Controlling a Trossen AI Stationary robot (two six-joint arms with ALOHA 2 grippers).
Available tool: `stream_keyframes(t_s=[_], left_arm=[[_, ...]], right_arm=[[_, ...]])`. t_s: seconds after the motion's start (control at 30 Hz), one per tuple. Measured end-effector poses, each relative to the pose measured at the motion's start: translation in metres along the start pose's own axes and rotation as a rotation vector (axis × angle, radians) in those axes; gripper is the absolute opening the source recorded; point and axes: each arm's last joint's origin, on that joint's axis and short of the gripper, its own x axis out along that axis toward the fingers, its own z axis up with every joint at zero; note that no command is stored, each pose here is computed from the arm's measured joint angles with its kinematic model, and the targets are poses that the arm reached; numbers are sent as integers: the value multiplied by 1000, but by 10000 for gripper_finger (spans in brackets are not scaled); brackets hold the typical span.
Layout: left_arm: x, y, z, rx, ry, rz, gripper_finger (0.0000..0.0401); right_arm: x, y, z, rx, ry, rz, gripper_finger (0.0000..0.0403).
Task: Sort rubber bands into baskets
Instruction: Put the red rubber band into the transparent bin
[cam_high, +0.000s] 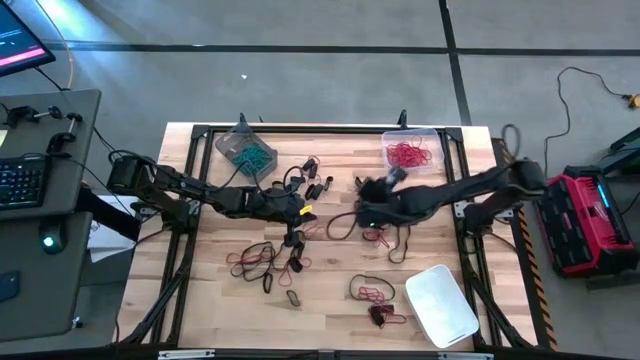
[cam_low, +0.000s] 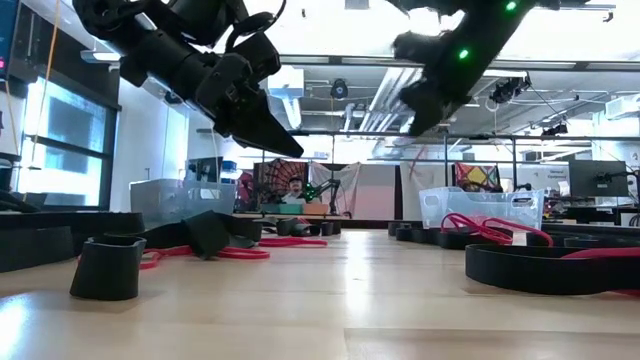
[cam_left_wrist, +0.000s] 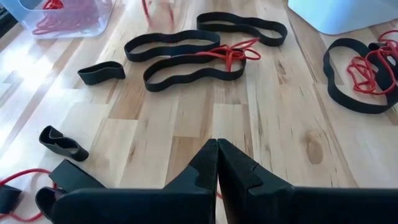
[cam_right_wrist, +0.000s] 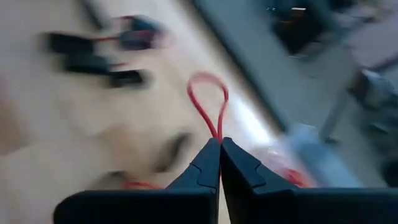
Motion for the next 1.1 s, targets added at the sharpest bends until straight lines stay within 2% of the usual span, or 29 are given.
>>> stream_keyframes(t_s=[0.23,0.43,0.6,0.77,0.9,1.1], left_arm=[[0,0,0,13,-1,0,0],[0,0,1,26,-7,-1,0],[0,0,-1,27,6,0,0],[0,0,-1,29,6,-1,0],[0,0,-1,31,6,-1,0],[0,0,-1,31,7,-1,0]], right_arm=[[-12,-68,-7,180,10,-285,0],[22,-95,-22,241,109,-406,0],[61,-104,-44,283,203,-387,0],[92,-116,-59,361,205,-355,0],[106,-128,-68,417,216,-342,0],[116,-135,-79,471,287,-235,4]])
